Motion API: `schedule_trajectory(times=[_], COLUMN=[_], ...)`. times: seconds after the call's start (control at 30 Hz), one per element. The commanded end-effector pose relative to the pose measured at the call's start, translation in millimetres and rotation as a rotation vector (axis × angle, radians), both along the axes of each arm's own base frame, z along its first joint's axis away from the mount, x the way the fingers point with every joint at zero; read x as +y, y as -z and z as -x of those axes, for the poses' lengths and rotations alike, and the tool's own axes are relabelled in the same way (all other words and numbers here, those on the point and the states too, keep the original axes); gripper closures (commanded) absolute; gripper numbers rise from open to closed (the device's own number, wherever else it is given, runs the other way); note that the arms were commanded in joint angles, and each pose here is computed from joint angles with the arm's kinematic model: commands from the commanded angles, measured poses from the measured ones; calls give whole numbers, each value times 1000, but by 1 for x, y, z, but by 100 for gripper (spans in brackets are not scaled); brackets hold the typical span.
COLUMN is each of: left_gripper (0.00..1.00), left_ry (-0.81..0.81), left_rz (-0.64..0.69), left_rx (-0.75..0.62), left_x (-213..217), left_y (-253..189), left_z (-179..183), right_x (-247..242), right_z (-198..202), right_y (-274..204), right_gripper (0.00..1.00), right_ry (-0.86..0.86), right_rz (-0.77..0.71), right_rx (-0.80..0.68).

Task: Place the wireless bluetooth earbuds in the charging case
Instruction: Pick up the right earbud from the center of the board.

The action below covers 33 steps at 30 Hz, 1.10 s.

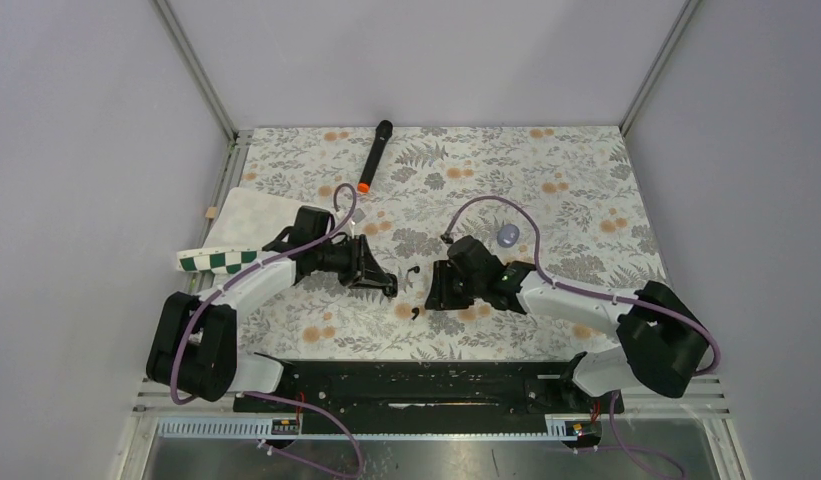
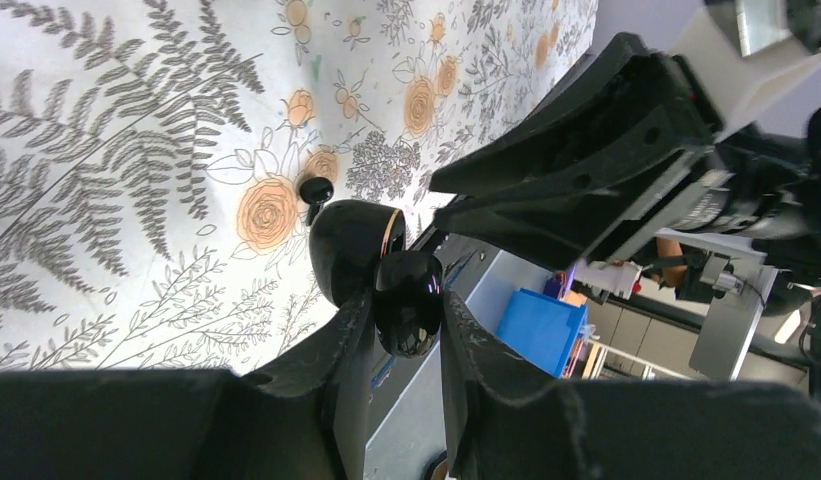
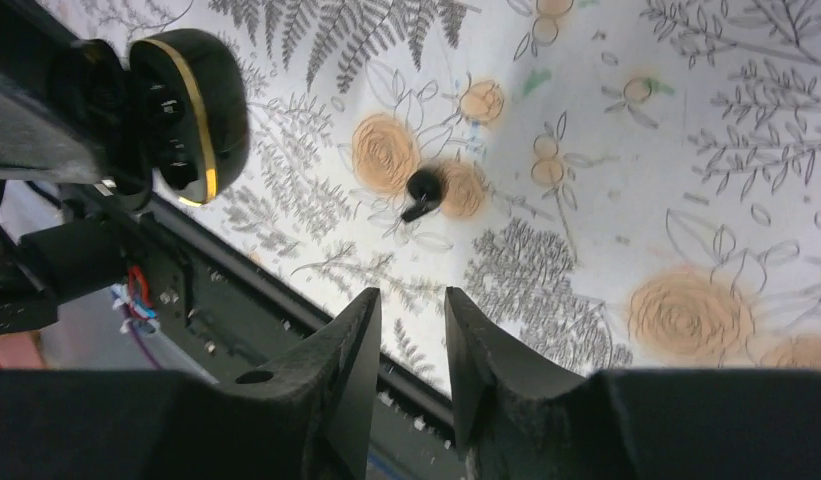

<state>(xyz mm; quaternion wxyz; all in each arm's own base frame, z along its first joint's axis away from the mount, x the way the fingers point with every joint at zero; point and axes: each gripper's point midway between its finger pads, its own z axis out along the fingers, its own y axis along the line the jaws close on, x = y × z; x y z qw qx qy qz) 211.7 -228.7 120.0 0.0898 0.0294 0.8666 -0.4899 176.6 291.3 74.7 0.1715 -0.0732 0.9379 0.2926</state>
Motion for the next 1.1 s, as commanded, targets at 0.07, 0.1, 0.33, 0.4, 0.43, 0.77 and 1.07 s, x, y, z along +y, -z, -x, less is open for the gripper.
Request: schedule_trajectory(times=[0.07,0.1,0.33,0.4,0.43,0.77,1.07], left_gripper=[100,100,100,100,100,100,100], left_ry=[-59,-68,-95,-96,-98,-93,-92], left_rz=[30,31,43,48,49,60,65], left_rx=[-56,-58,-67,-66,-64,-71,-69], left_x=[15,17,22,21,21,21,21], left_y=[-14,-15,-19,-19,-19,-22,-22], left_z=[-7,-8,-14,-14,-14,-13,-13], right_x=[28,32,31,31,32,44,37], right_z=[-19,-18,-23,-23,-24,-27,-24], right_y=[16,19,41,47,47,57,55], right_gripper=[63,63,59,59,59,59,59], right_ry=[-79,-96,-127,-132,-134,-159,-171], right_rz=[-30,-12,115,135,137,171,231], right_rx=[-215,-226,-281,-281,-282,-279,-303])
